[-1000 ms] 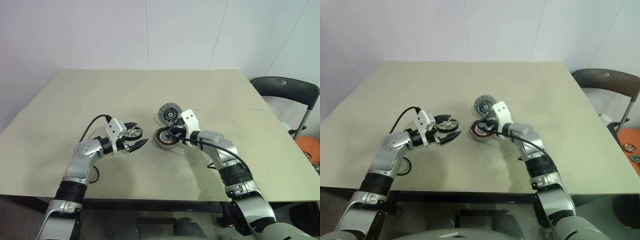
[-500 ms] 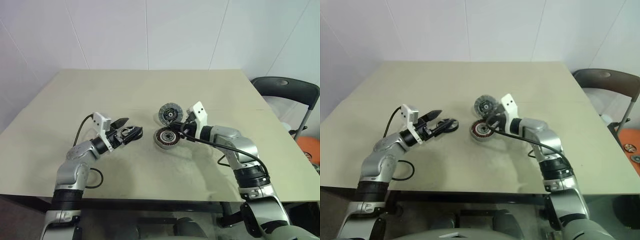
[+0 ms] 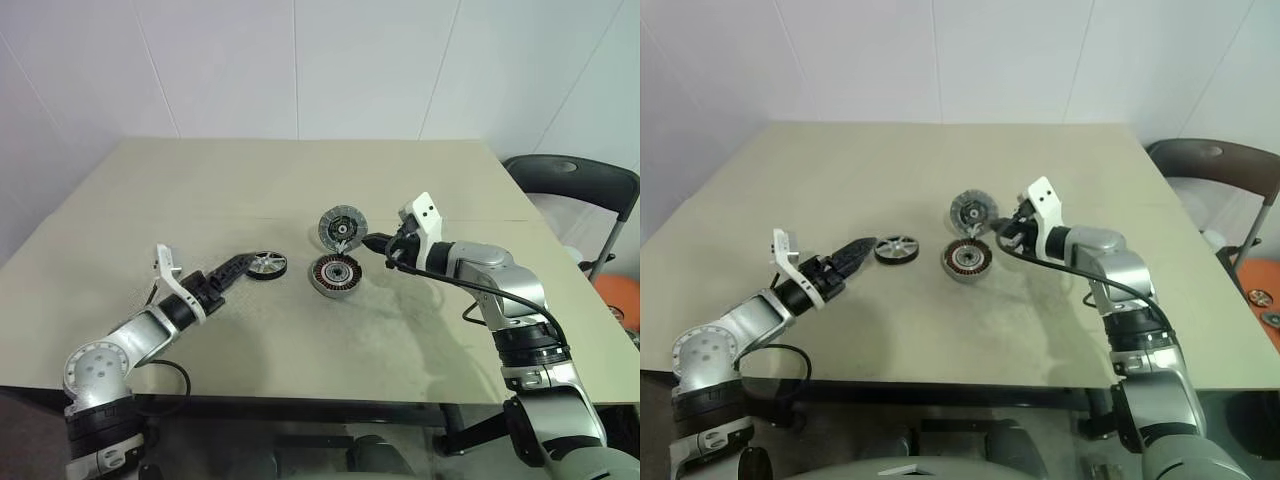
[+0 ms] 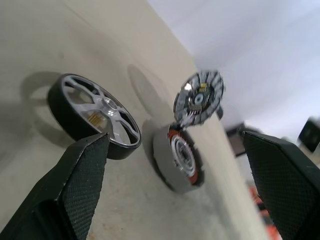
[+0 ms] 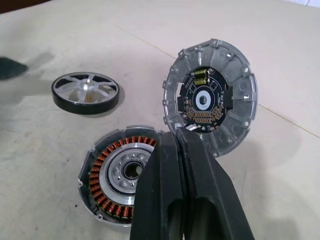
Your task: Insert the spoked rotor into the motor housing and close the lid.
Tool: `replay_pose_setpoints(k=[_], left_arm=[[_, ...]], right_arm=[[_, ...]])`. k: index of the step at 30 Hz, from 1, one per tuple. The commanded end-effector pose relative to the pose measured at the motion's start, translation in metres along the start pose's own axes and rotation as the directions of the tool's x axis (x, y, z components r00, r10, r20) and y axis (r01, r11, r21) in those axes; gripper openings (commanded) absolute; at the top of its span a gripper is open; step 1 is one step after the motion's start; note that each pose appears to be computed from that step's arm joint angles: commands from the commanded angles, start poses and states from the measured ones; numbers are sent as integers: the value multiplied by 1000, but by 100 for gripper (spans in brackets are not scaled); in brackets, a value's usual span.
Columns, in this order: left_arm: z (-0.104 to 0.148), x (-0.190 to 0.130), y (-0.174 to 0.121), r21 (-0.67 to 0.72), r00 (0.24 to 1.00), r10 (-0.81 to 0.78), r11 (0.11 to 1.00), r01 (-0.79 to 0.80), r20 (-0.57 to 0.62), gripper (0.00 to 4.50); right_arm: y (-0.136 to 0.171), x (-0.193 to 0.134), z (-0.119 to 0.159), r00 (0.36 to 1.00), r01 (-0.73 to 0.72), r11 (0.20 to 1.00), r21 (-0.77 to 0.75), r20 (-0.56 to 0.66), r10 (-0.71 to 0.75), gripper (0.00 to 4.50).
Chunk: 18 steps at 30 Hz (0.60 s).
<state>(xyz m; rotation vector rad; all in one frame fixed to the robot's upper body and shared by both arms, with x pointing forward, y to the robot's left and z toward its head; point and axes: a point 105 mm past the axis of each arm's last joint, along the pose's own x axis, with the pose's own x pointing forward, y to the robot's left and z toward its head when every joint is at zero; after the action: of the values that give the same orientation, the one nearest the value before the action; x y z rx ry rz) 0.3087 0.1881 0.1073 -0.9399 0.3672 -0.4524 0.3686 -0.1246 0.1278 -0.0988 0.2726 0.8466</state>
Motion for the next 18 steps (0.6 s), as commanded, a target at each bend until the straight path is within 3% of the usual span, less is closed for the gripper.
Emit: replay_pose_setpoints(k=[1, 10, 18], left_arm=[[11, 1, 0, -82, 999, 41, 996, -40, 21, 450], [-13, 20, 18, -190, 982, 136, 969, -160, -132, 450], [-4, 45, -4, -223, 989, 62, 971, -91, -132, 450]], right_arm=[[-2, -2, 17, 999, 4, 999, -50, 43, -2, 2], [-1, -1, 16, 999, 11, 999, -51, 43, -9, 2], [-1, -2, 7, 999, 25, 999, -41, 24, -24, 2]])
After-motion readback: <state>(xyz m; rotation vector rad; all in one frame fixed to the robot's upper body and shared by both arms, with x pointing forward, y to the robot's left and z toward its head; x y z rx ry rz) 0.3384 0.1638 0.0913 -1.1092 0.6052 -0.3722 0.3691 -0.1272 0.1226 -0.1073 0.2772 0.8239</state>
